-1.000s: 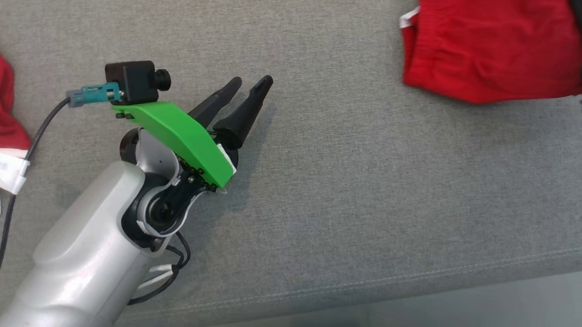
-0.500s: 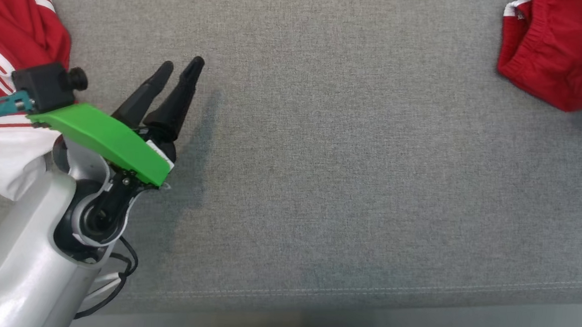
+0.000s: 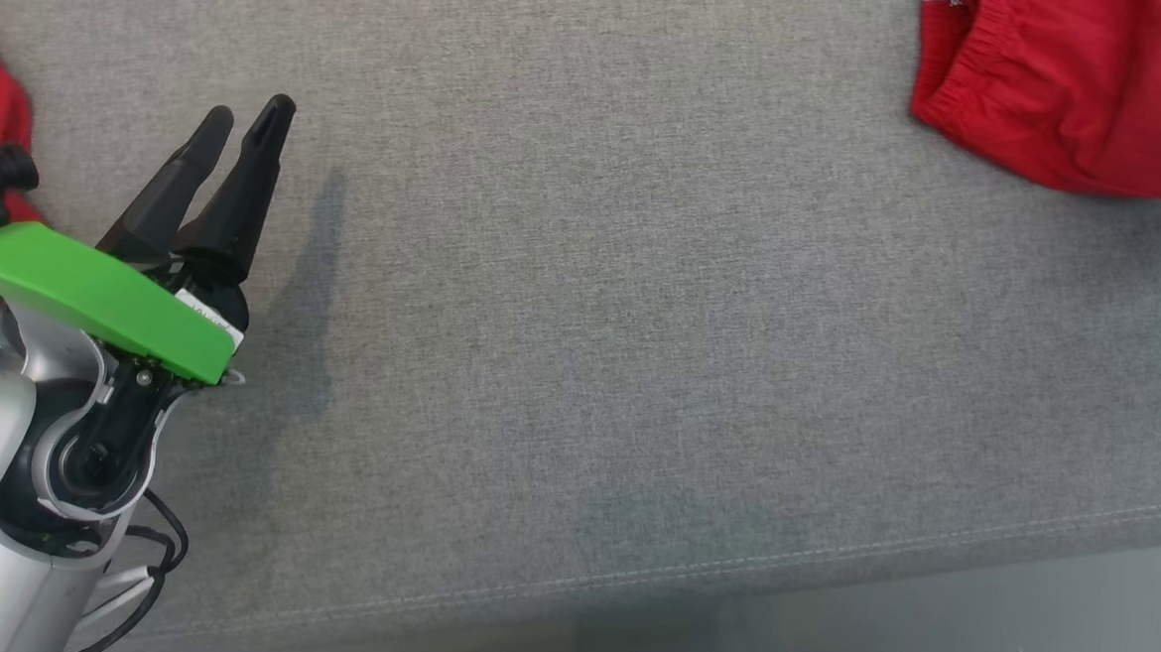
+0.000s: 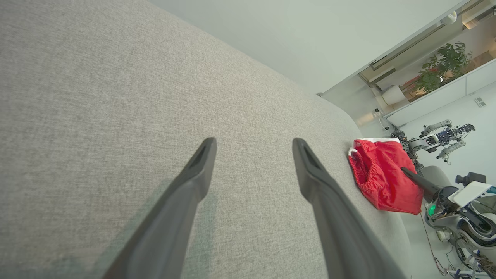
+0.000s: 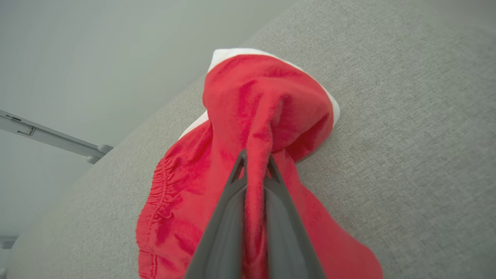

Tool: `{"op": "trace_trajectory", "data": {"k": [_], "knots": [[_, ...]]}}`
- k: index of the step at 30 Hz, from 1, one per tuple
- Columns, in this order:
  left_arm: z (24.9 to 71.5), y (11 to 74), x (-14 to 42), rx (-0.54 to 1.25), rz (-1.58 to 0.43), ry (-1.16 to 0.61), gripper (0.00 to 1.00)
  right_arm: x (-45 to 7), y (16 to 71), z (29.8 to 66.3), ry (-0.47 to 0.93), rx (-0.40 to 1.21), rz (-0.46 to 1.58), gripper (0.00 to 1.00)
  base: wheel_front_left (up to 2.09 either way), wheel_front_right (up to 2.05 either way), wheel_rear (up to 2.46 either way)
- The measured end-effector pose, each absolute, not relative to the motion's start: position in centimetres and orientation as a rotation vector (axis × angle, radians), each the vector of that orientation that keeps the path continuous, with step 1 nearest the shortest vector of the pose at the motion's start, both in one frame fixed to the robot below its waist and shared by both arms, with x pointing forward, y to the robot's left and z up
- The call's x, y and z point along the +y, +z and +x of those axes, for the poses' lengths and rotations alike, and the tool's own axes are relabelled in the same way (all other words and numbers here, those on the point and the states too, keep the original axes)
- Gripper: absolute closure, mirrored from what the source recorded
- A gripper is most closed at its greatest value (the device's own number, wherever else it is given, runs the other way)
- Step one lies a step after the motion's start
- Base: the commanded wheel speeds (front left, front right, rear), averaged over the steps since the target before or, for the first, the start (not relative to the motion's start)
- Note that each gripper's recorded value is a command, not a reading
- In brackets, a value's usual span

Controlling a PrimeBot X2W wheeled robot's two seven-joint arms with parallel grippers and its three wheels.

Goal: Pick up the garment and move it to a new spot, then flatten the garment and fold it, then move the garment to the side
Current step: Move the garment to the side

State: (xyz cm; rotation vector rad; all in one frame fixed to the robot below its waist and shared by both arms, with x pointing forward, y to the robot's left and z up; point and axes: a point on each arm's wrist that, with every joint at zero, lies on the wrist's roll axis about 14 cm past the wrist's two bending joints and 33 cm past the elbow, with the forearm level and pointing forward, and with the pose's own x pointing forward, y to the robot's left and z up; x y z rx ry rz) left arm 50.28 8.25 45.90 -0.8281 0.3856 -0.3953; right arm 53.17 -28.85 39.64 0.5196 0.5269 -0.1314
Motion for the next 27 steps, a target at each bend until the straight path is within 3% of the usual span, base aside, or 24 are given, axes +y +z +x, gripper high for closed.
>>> {"op": "trace_trajectory", "data": {"k": [21, 22, 23, 24, 27], "knots": [[49.6, 44.5, 6.7, 0.453, -0.843, -0.447, 0.00, -35.0, 38.0, 48.9, -0.361, 0.474, 0.544, 1.00, 0.00, 0.00, 0.00], [49.5, 44.5, 6.7, 0.453, -0.842, -0.448, 0.00, -35.2, 37.9, 48.7, -0.370, 0.474, 0.540, 0.81, 0.00, 0.00, 0.00], [49.5, 44.4, 6.8, 0.455, -0.842, -0.447, 0.00, -35.5, 37.7, 48.4, -0.380, 0.478, 0.536, 0.47, 0.00, 0.00, 0.00], [49.4, 44.4, 6.8, 0.458, -0.842, -0.446, 0.00, -35.8, 37.6, 48.1, -0.393, 0.482, 0.530, 0.00, 0.00, 0.00, 0.00], [49.3, 44.0, 7.1, 0.463, -0.847, -0.432, 0.00, -36.8, 37.3, 47.3, -0.425, 0.488, 0.503, 0.00, 0.00, 0.00, 0.00]]}}
